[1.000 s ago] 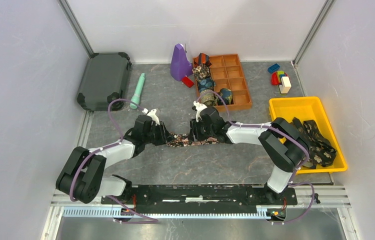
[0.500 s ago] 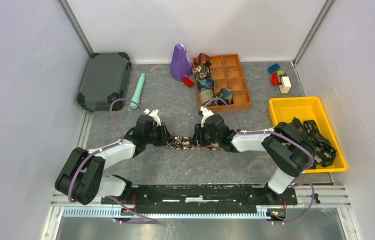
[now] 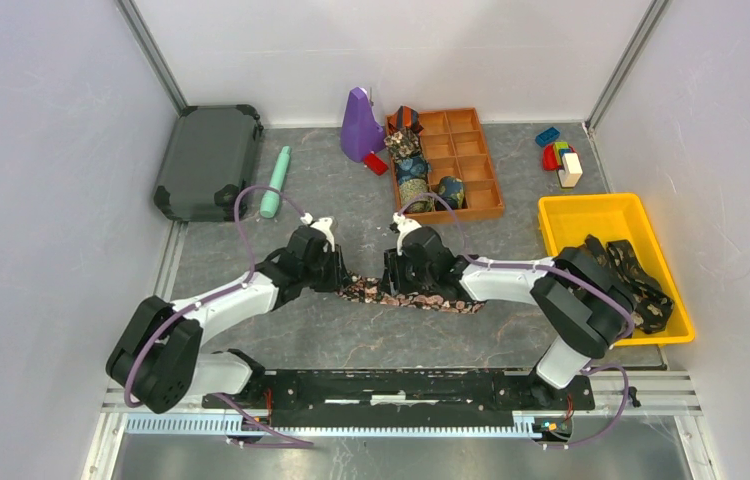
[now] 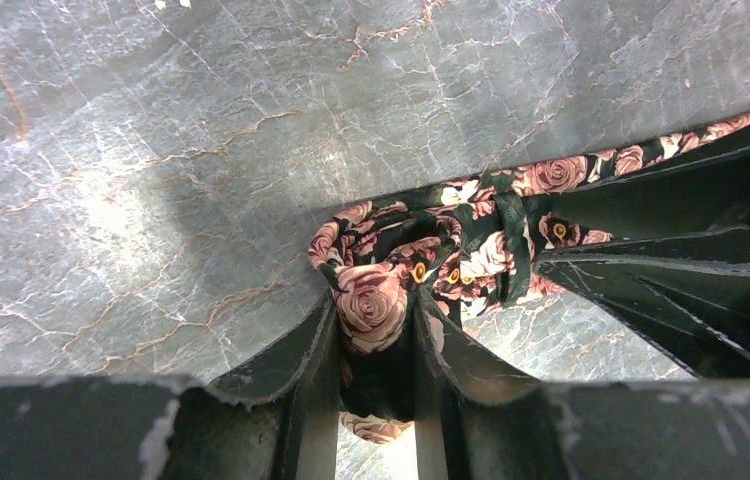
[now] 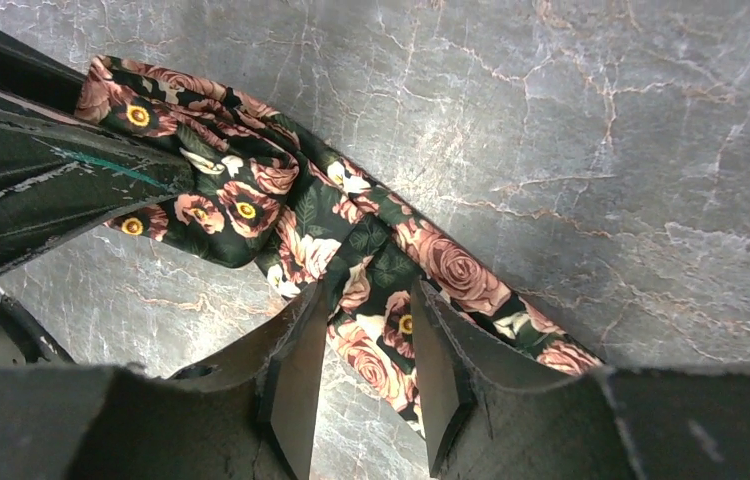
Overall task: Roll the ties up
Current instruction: Roll the tie at the center of the board.
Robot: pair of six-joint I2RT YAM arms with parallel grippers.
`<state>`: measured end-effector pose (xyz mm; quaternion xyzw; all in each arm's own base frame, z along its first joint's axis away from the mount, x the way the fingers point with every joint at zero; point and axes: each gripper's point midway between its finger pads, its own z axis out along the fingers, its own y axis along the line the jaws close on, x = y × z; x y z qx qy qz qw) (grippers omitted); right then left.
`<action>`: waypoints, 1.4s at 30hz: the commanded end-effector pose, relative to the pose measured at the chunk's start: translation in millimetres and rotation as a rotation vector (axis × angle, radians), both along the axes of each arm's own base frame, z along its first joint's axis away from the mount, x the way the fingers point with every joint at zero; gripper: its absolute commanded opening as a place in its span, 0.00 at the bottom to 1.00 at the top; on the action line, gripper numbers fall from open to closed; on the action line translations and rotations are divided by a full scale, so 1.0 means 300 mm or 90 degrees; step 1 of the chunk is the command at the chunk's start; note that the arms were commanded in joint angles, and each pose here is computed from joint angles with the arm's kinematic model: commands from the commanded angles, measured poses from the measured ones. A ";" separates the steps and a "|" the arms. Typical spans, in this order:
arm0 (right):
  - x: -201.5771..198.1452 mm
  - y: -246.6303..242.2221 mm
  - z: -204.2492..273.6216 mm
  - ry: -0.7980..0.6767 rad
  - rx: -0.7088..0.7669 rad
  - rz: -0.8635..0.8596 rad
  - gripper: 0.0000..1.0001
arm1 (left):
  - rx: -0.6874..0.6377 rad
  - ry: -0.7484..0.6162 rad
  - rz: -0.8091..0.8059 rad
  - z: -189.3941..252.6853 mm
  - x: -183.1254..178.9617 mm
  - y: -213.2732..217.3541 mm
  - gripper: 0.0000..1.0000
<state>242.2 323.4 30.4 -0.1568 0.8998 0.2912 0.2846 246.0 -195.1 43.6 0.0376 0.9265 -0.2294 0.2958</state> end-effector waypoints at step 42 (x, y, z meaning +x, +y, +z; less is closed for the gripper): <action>0.003 0.227 0.058 0.020 0.185 0.076 0.21 | 0.273 -0.075 0.002 0.104 0.030 -0.022 0.26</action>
